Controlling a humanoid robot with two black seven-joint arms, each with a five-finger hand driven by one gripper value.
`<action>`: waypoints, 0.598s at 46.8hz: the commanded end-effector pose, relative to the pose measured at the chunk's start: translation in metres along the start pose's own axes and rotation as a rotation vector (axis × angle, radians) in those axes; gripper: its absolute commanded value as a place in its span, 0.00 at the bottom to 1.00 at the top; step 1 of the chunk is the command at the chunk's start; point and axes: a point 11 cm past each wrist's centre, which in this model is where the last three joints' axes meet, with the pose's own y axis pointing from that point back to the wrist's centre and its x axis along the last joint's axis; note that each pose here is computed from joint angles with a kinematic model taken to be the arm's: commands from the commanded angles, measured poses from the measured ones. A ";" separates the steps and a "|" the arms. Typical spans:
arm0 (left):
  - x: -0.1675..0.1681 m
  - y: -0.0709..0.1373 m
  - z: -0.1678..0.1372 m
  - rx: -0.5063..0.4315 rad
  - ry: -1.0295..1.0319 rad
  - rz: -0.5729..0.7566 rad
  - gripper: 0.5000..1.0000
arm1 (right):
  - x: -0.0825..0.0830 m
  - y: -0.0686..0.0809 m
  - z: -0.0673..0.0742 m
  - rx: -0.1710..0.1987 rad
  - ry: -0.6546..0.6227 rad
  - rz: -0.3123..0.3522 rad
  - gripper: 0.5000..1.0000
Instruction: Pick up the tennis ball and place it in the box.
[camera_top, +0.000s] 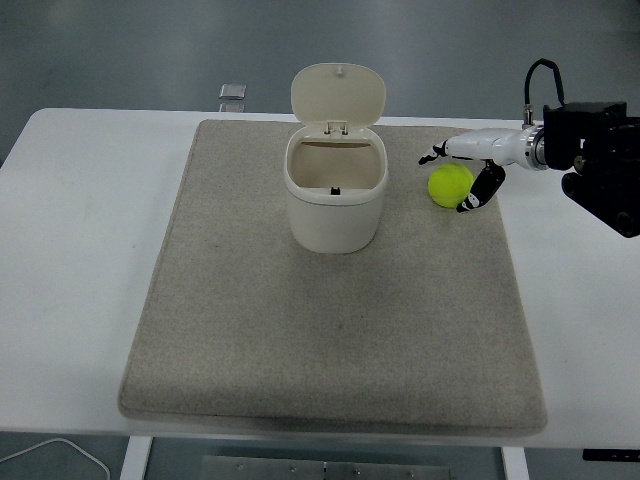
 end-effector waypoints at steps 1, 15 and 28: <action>0.000 0.000 0.000 0.000 0.001 0.000 0.98 | -0.002 0.000 0.001 -0.003 0.017 0.002 0.57; 0.000 0.000 0.000 0.000 -0.001 0.000 0.98 | -0.001 0.000 0.001 -0.002 0.020 -0.005 0.08; 0.000 0.000 0.000 0.000 -0.001 0.000 0.98 | 0.000 0.001 -0.001 0.006 -0.007 -0.026 0.00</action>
